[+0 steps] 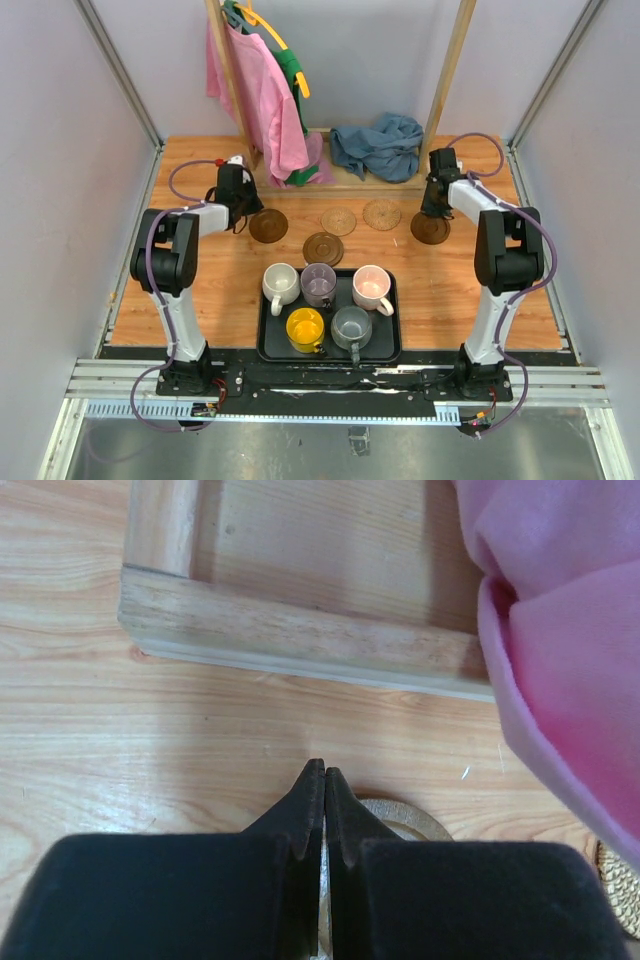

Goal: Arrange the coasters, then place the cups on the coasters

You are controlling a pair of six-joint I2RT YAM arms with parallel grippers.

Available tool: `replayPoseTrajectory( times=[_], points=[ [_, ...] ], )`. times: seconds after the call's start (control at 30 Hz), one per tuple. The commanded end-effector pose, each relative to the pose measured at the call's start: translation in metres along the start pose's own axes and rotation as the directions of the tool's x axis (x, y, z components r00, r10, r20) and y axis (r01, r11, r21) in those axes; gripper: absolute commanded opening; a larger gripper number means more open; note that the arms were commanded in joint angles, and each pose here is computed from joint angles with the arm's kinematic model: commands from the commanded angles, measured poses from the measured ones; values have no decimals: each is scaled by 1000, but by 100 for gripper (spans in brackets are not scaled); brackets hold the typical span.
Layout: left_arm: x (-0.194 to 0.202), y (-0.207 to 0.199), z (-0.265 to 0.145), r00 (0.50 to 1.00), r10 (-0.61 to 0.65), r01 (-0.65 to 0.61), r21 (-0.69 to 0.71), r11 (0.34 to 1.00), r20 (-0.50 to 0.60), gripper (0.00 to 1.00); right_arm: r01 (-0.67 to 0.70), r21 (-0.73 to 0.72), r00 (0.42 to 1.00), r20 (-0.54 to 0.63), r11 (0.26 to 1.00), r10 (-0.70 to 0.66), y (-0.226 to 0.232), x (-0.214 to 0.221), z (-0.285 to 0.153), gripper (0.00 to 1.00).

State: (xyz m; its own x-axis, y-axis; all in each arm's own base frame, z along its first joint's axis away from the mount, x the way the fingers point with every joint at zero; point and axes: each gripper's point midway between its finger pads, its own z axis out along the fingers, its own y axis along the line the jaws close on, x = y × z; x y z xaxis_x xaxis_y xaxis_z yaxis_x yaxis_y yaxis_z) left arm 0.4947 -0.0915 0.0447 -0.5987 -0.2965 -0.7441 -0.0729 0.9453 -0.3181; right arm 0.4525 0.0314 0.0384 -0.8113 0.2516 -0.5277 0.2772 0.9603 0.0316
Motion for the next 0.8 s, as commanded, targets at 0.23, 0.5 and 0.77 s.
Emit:
replayPoseTrajectory(
  times=[0.23, 0.5, 0.77],
  points=[
    [-37, -33, -50, 988, 64, -86, 162, 983, 137, 1, 131, -103, 979, 171, 986, -112, 25, -30, -66, 4],
    [10, -32, -75, 994, 77, -89, 175, 981, 75, 1, 356, -282, 929, 208, 891, -306, 100, 20, -100, 19],
    [44, -38, -77, 997, 78, -75, 194, 978, -8, 1, 467, -469, 881, 170, 749, -442, 180, 78, -106, 1]
  ],
)
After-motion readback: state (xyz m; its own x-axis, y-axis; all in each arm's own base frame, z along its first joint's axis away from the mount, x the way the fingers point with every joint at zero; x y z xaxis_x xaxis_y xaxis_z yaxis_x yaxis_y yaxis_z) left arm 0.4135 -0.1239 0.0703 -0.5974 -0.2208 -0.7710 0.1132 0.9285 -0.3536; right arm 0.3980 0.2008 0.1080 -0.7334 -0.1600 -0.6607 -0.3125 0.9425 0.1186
